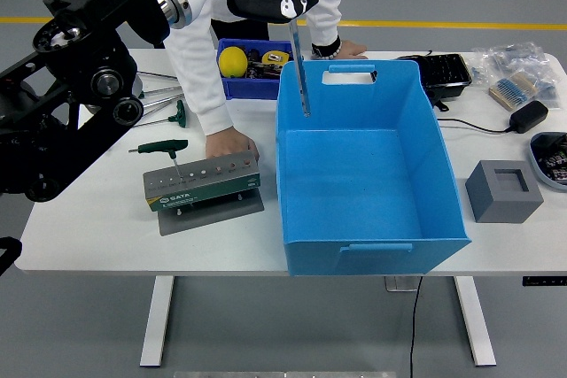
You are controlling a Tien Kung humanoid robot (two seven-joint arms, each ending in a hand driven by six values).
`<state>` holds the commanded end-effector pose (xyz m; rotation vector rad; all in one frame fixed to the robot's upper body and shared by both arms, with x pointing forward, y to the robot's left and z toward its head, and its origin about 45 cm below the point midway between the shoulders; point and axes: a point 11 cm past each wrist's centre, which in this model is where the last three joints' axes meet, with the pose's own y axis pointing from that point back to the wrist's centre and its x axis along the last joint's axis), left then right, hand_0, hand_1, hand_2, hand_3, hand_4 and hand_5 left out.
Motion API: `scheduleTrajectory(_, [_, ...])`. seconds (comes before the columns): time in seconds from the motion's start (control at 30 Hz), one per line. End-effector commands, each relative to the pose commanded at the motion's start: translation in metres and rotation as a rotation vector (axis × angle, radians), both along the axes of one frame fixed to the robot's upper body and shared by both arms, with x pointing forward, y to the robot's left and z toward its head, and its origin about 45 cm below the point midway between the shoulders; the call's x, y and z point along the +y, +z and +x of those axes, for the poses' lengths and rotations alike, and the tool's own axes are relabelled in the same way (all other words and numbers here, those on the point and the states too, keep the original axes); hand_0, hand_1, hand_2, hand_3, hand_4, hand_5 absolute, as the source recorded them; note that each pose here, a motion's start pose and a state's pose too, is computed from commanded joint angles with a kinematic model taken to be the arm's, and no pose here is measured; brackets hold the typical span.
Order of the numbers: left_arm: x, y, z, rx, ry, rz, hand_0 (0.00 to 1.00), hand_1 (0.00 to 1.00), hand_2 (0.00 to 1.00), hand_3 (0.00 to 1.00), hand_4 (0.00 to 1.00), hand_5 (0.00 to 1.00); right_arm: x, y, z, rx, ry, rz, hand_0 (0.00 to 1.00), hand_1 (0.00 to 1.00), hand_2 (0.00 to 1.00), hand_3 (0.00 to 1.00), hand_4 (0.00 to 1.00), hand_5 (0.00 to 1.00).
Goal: Lift tool from toolbox,place it in box,lift tool from toolbox,place it in box
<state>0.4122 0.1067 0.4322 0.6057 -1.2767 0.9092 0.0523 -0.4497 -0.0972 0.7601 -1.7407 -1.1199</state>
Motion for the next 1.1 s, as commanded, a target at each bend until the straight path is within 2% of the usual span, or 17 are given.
scheduleTrajectory(0.13, [-0.025, -0.022, -0.0066, 0.032, -0.064, 0.023, 0.032, 0.002, 0.032, 0.092, 0.727, 0.564, 0.0, 0.0, 0.0, 0.002, 0.003, -0.001, 0.77, 0.741, 0.798, 0.596, 0.823, 0.734])
scheduleTrajectory(0.33, [-0.051, -0.087, -0.0016, 0.115, -0.113, 0.084, 0.038, 0.002, 0.038, 0.094, 0.737, 0.55, -0.001, 0.001, 0.002, -0.001, 0.005, -0.003, 0.77, 0.742, 0.797, 0.595, 0.822, 0.734])
scheduleTrajectory(0.43, [-0.06, -0.112, -0.0034, 0.136, -0.149, 0.089, 0.038, 0.002, 0.038, 0.094, 0.737, 0.55, -0.002, 0.001, 0.004, -0.006, 0.005, -0.006, 0.77, 0.742, 0.797, 0.595, 0.822, 0.734])
scheduleTrajectory(0.53, [-0.069, -0.132, -0.0092, 0.17, -0.191, 0.096, 0.038, 0.002, 0.038, 0.094, 0.737, 0.55, -0.002, 0.002, 0.006, -0.009, 0.009, -0.008, 0.77, 0.742, 0.797, 0.595, 0.822, 0.734])
scheduleTrajectory(0.57, [-0.071, -0.137, -0.0119, 0.18, -0.207, 0.093, 0.136, 0.064, 0.135, 0.196, 0.871, 0.602, -0.003, 0.002, 0.006, -0.01, 0.009, -0.009, 0.769, 0.741, 0.797, 0.595, 0.822, 0.735])
scheduleTrajectory(0.73, [-0.081, -0.151, -0.021, 0.254, -0.28, 0.063, 0.136, 0.064, 0.135, 0.196, 0.871, 0.602, -0.004, 0.003, 0.007, -0.01, 0.013, -0.011, 0.769, 0.741, 0.797, 0.595, 0.822, 0.735])
scheduleTrajectory(0.77, [-0.083, -0.151, -0.0227, 0.261, -0.303, 0.044, 0.292, 0.296, 0.379, 0.504, 0.992, 0.569, -0.004, 0.003, 0.006, -0.008, 0.016, -0.012, 0.769, 0.74, 0.797, 0.595, 0.822, 0.734])
scheduleTrajectory(0.93, [-0.09, -0.137, -0.0264, 0.211, -0.379, -0.054, 0.292, 0.296, 0.379, 0.504, 0.992, 0.569, -0.005, 0.003, 0.004, -0.001, 0.021, -0.016, 0.769, 0.74, 0.797, 0.595, 0.822, 0.734])
scheduleTrajectory(0.97, [-0.091, -0.133, -0.0263, 0.194, -0.391, -0.073, 0.406, 0.537, 0.628, 0.661, 0.998, 0.529, -0.006, 0.003, 0.004, 0.001, 0.024, -0.017, 0.769, 0.739, 0.797, 0.595, 0.822, 0.734])
scheduleTrajectory(1.1, [-0.09, -0.119, -0.0234, 0.14, -0.413, -0.13, 0.406, 0.537, 0.628, 0.661, 0.998, 0.529, -0.006, 0.003, 0.003, 0.004, 0.03, -0.019, 0.769, 0.739, 0.797, 0.595, 0.822, 0.734])
